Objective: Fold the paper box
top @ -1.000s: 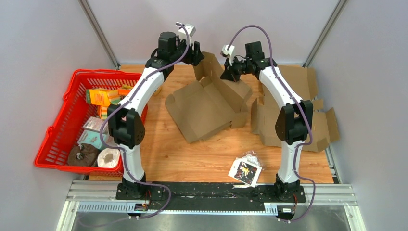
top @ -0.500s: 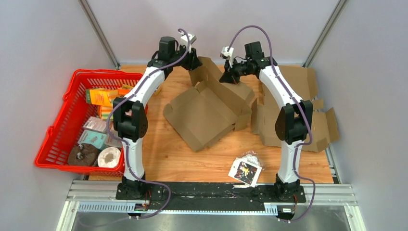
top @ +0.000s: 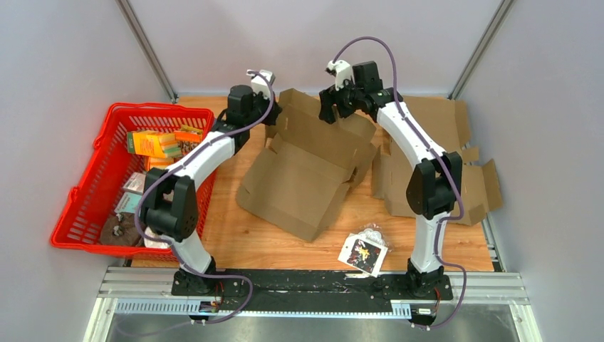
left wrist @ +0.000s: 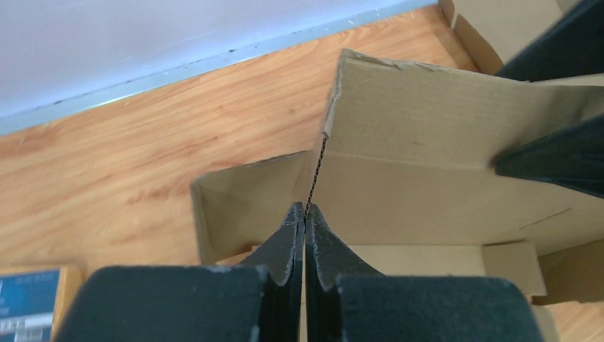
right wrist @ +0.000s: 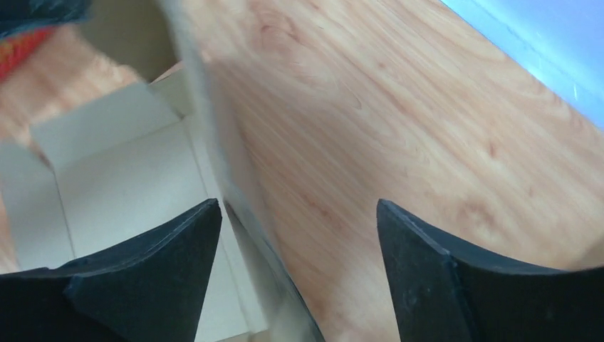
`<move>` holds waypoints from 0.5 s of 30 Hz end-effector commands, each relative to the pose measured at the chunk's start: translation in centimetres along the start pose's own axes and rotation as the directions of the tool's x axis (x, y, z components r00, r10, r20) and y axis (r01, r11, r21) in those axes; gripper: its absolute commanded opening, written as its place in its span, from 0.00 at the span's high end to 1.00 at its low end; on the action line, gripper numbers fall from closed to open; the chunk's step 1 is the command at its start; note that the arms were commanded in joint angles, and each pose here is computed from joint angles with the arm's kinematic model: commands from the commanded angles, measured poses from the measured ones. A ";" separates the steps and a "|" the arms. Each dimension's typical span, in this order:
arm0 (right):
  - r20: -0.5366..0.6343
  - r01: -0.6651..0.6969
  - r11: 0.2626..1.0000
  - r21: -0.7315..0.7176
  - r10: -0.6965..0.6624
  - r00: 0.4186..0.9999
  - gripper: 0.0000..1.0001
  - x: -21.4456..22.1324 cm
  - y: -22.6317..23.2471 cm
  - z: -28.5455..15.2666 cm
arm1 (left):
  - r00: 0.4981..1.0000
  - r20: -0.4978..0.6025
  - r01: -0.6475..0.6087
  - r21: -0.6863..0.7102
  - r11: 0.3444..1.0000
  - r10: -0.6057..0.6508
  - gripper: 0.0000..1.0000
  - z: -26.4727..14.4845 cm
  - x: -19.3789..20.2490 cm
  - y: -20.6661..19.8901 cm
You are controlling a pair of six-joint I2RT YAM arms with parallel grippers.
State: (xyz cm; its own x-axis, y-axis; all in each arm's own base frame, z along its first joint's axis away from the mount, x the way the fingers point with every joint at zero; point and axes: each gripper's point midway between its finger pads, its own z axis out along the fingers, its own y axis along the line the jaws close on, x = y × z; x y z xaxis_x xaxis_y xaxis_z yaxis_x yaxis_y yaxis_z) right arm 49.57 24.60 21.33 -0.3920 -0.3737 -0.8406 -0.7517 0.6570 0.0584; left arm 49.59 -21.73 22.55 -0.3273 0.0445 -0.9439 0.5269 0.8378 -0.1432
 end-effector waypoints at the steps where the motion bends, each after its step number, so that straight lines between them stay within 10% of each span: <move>1: 0.194 -0.446 0.857 0.259 0.406 0.893 0.15 -6.1 -0.8 -7.4 | 0.958 0.281 0.102 -0.150 0.984 -0.056 1.00 -4.6 -6.4 0.9; 3: 0.231 -0.520 0.823 0.230 0.473 0.850 0.00 -7.1 0.2 -8.9 | 0.951 0.306 0.102 -0.159 0.982 -0.049 1.00 -5.0 -5.1 0.1; 10: 0.388 -0.821 0.561 0.109 0.736 0.555 0.00 -10.1 5.8 -12.4 | 0.927 0.367 0.172 -0.241 0.955 -0.074 1.00 -7.6 -3.8 0.5; 15: 0.317 -0.968 0.249 0.009 0.918 0.239 0.00 -10.2 9.9 -11.1 | 0.916 0.390 0.209 -0.266 0.941 -0.093 1.00 -9.0 -2.1 0.9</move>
State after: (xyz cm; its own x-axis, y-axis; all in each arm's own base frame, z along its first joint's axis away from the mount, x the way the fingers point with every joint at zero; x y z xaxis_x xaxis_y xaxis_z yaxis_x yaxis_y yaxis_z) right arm 41.44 25.32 37.95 -0.5915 0.5077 -0.6264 -0.0966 0.7267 0.6801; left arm 43.97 -17.41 22.50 -0.1964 -0.1454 -0.9697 0.2593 0.9460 -0.1944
